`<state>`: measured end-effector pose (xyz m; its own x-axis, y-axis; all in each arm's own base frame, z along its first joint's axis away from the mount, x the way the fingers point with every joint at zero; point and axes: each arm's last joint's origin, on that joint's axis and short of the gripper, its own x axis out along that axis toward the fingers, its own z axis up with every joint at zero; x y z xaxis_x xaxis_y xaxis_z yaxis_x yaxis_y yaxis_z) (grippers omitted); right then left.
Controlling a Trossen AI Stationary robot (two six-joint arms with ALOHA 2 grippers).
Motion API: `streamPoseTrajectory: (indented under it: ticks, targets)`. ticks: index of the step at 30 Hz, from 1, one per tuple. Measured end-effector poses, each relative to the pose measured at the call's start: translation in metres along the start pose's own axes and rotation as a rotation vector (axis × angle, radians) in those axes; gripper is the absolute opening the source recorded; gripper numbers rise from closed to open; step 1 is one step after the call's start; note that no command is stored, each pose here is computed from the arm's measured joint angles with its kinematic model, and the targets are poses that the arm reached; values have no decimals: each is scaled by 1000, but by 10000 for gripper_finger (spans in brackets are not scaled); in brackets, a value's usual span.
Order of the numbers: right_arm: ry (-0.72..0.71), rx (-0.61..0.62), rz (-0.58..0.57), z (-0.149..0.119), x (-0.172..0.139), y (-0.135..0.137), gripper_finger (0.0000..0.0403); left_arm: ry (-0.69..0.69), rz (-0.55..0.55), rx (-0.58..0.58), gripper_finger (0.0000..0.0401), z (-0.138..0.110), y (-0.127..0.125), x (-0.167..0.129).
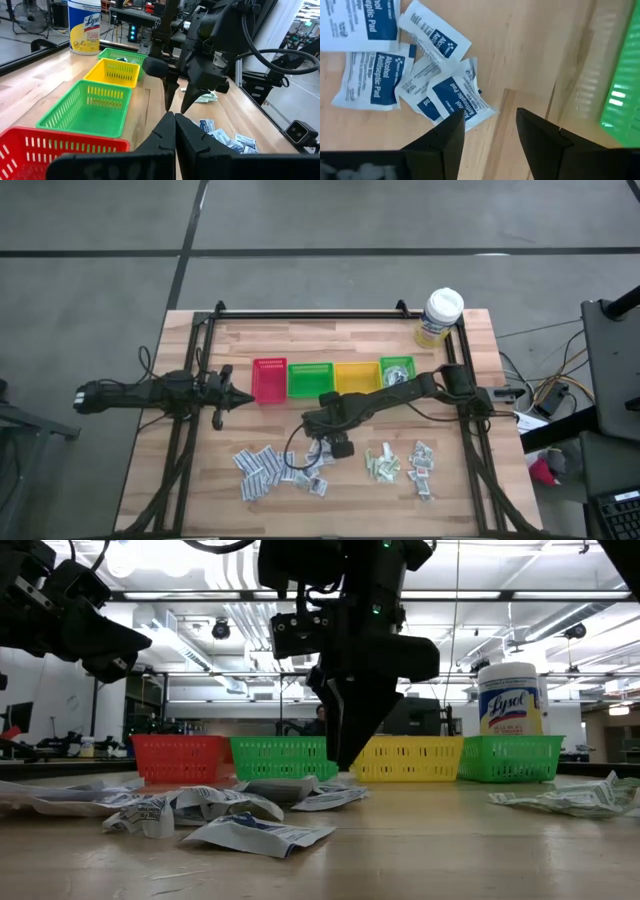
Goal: Pick & Place First Aid Supplies
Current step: Put the blue alcohol pad into the right green bin
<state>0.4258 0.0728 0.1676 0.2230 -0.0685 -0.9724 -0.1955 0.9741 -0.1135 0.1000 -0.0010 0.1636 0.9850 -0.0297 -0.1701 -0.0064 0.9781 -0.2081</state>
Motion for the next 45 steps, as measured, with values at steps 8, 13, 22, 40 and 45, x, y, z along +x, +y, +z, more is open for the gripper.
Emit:
streamPoseTrajectory:
  ticks: [8, 13, 22, 40, 45]
  targets:
    - [-5, -40, -1, 1, 0, 0, 169, -1, 0, 0, 0, 0, 0, 0]
    - [-28, -54, -2, 3, 5, 0, 159, 0, 0, 0, 0, 0, 0, 0]
    - [0, -67, 0, 2, 15, 1, 146, 0, -1, 2, 0, 0, 0, 0]
    - [31, -56, 3, -3, 24, 0, 96, 0, 0, 4, 0, 0, 0, 0]
    - [31, -56, 3, -3, 24, 0, 78, 0, 0, 4, 0, 0, 0, 0]
